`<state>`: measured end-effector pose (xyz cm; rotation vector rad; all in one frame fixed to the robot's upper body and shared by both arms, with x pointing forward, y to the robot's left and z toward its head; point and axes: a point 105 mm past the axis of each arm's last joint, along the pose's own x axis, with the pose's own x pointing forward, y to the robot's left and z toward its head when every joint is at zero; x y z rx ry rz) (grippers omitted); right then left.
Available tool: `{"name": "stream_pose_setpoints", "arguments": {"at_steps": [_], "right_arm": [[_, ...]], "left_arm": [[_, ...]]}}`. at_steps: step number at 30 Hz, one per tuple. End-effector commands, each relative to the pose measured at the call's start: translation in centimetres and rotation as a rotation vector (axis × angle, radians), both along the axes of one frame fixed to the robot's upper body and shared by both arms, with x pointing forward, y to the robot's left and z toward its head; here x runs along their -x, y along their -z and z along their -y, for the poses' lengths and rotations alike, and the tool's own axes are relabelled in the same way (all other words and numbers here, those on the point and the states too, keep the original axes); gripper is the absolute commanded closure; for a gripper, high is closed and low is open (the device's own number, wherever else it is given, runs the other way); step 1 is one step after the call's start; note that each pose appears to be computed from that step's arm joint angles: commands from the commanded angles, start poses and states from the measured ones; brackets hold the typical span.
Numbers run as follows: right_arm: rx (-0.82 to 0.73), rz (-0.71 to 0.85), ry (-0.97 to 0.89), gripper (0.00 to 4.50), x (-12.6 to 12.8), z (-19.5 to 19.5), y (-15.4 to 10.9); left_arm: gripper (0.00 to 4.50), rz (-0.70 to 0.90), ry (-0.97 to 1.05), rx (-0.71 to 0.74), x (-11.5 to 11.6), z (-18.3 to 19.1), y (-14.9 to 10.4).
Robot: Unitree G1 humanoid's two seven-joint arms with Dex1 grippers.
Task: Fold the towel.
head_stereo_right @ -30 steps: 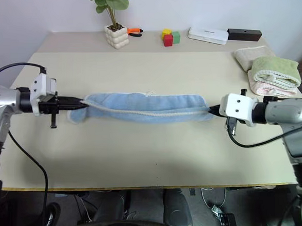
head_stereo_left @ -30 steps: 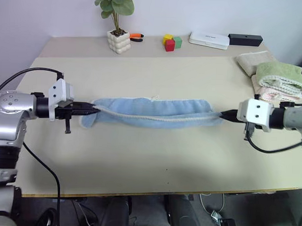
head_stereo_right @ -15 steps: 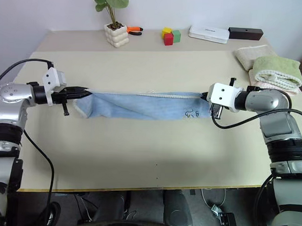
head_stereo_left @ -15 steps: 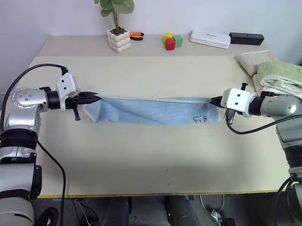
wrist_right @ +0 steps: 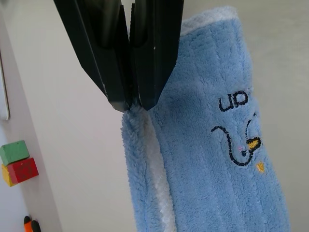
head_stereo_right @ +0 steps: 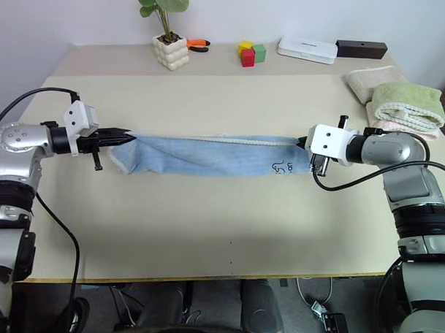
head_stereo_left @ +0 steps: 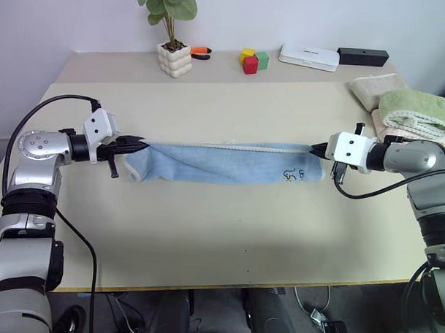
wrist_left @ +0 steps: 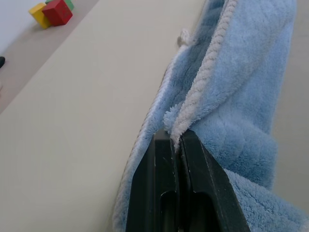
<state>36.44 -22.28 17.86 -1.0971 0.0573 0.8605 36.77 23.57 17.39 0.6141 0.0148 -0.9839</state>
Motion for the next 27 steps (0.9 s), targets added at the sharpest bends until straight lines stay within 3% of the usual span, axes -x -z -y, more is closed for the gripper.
{"name": "stream_pose_setpoints", "arguments": {"at_steps": [1, 6, 27], "right_arm": [[-0.010, 0.051, -0.004, 4.50, -0.2, -0.1, -1.4], [-0.029, 0.120, 0.062, 4.50, -3.9, -1.2, -0.7], [0.005, 0.107, 0.100, 4.50, -4.7, 0.1, 0.4]], "left_arm": [[4.45, 0.044, 0.001, -0.006, -0.2, -0.1, -1.3], [4.45, -0.005, -0.112, 0.038, -3.2, 1.1, 0.3], [4.45, 0.026, -0.185, 0.039, -4.1, 0.7, 0.7]]}}
